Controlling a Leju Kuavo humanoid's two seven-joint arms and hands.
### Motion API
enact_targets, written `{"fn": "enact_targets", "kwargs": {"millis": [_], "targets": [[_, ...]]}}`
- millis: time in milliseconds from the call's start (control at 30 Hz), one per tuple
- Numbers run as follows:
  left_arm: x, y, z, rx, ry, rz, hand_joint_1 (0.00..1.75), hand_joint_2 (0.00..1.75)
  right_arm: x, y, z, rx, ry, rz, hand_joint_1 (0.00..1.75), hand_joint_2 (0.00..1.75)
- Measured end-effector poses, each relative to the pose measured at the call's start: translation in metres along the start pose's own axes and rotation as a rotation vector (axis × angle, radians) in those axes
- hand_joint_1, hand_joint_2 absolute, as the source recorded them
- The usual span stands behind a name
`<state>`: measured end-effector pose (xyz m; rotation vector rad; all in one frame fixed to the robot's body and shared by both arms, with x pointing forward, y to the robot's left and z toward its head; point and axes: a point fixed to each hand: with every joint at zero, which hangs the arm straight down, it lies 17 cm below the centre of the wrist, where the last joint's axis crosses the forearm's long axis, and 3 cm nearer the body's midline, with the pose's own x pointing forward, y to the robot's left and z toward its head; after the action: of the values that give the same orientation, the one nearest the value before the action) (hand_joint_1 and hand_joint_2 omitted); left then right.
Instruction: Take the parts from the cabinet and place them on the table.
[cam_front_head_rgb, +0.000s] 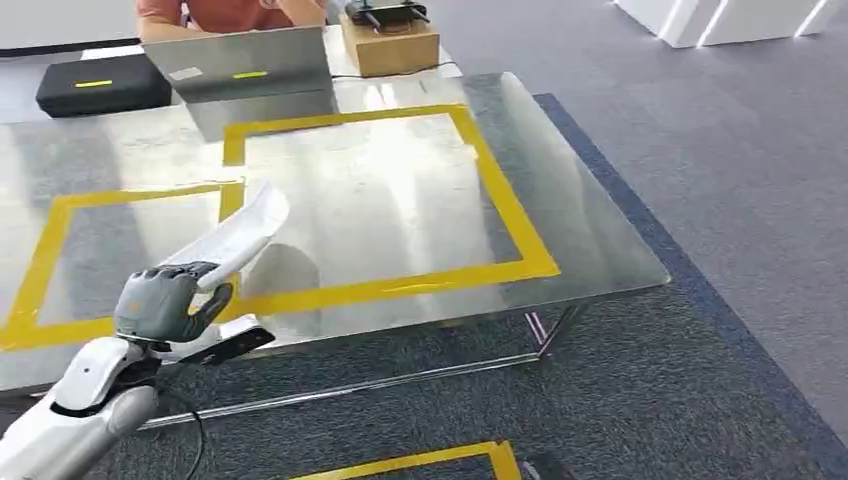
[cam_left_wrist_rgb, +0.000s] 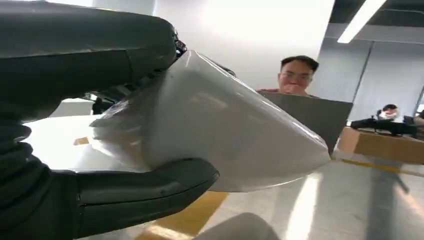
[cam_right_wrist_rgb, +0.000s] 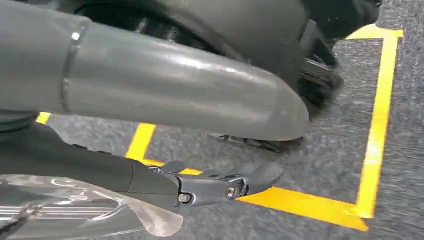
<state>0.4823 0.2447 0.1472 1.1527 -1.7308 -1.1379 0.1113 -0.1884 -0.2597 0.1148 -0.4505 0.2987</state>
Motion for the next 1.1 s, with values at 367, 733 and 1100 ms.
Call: {"fn": "enact_targets", "kwargs": {"millis": [367,733,1100], "targets": [[0.0,-0.004,0.004,-0.014,0.002,0.0,1.75,1.75,-0.002,0.0,0.0,0.001,0.002,-0.008,0.0,0.0],[0.0,0.0,-0.001,-0.005,-0.001,-0.003,1.75,1.75,0.001,0.001,0.0,0.006,-0.002,-0.009,0.0,0.0],[-0.006,0.003,-0.009,0.003,-0.004,-0.037,1.75,1.75,0.002,0.003,0.0,0.019,0.0,-0.01,0.0,0.0]]}}
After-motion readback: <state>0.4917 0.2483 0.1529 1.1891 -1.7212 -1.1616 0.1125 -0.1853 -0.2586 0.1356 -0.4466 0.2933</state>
